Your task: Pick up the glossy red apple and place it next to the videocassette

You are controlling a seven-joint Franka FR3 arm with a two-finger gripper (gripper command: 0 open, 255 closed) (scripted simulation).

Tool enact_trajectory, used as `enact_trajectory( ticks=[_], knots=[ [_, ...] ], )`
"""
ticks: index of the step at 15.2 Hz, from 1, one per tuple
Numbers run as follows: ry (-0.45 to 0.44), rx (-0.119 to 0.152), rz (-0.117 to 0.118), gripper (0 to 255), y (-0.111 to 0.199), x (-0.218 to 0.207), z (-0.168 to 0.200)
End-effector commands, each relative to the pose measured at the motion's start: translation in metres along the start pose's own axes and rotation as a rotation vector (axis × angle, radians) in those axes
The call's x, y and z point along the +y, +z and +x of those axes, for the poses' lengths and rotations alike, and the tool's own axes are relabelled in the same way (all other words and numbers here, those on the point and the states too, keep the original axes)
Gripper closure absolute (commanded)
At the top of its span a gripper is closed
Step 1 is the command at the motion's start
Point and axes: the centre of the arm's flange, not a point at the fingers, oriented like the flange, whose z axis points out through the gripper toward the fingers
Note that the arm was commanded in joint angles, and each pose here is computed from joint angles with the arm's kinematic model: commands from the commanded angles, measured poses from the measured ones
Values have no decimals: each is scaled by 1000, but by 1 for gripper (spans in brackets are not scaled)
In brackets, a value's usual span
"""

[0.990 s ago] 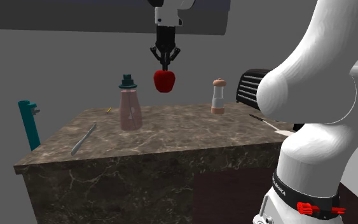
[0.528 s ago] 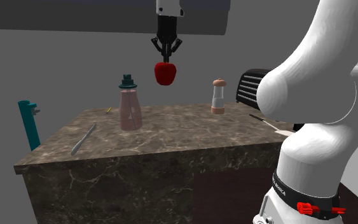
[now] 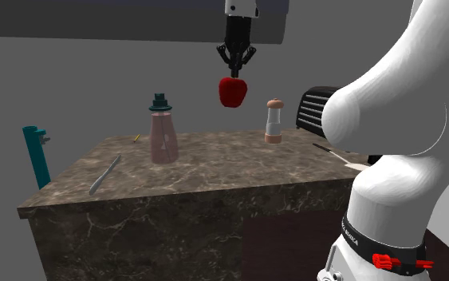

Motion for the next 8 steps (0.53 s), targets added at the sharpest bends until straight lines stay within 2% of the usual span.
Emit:
enact_trajectory(
  ticks=[1, 8],
  knots=[
    [-1, 0, 2, 255, -3, 25, -17],
    [-1, 0, 2, 255, -13, 101, -68]
  ],
)
